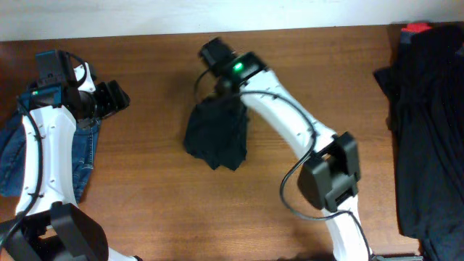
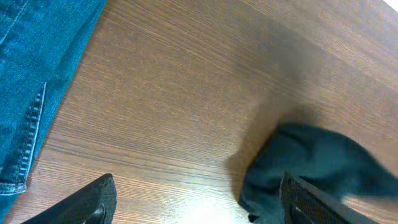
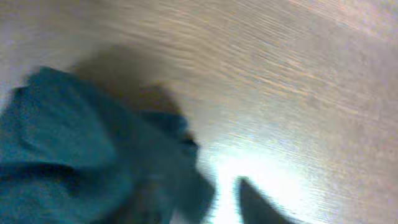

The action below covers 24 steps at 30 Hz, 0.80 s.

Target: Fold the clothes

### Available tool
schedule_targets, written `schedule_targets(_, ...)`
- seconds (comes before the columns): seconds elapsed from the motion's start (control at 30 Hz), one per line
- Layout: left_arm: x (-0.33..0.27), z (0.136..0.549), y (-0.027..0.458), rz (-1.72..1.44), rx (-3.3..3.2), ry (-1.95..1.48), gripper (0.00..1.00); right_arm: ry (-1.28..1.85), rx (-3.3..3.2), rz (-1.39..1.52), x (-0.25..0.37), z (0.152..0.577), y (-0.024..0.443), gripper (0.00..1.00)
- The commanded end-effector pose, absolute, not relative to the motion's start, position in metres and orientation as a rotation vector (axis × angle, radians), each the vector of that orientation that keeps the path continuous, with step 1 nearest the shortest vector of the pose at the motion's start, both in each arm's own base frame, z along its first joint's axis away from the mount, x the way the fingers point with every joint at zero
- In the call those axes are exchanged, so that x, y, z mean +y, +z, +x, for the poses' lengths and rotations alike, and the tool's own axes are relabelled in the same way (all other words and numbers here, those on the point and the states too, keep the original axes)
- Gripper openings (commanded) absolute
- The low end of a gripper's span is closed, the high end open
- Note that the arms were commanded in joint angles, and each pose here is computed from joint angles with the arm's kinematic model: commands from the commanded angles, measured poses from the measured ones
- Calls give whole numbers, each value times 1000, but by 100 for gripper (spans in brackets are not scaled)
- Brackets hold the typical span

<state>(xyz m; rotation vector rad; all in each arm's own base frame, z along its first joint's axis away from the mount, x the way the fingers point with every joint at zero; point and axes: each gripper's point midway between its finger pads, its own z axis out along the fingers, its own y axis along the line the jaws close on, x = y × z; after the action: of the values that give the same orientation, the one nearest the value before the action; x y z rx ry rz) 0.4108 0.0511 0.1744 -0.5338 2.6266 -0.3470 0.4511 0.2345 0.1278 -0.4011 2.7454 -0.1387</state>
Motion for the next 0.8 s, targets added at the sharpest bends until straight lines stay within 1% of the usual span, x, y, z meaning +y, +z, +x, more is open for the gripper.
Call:
schedule_targets(0.0,51,411,188,-533,2594,-363,84,11,2815,-331,221,450,128,65)
schedule_targets(0.17,51,411,188,-534,2594,-363,84,73,2894,-321,211,440,124,65)
schedule_targets(0.23,51,411,188,-534,2594,-364,84,138,2911,-431,220,431,123,63)
schedule_targets(0.27,50,411,188,-533,2595,-364,84,175,2929,-523,229,419,122,63)
schedule_targets(0.37,44,410,187,-493,2610,-369,84,215,2956,-588,237,406,121,63)
schedule_targets(0.43,30,411,187,-425,2624,-374,84,395,2970,-749,257,384,122,63)
schedule_targets(0.53,14,412,187,-340,2639,-373,84,407,3018,-772,256,371,117,63)
schedule_targets(0.67,-5,412,181,-270,2669,-386,84,386,3096,-775,249,356,95,61)
schedule_targets(0.77,-16,412,167,-249,2711,-412,84,368,3158,-778,242,344,73,64)
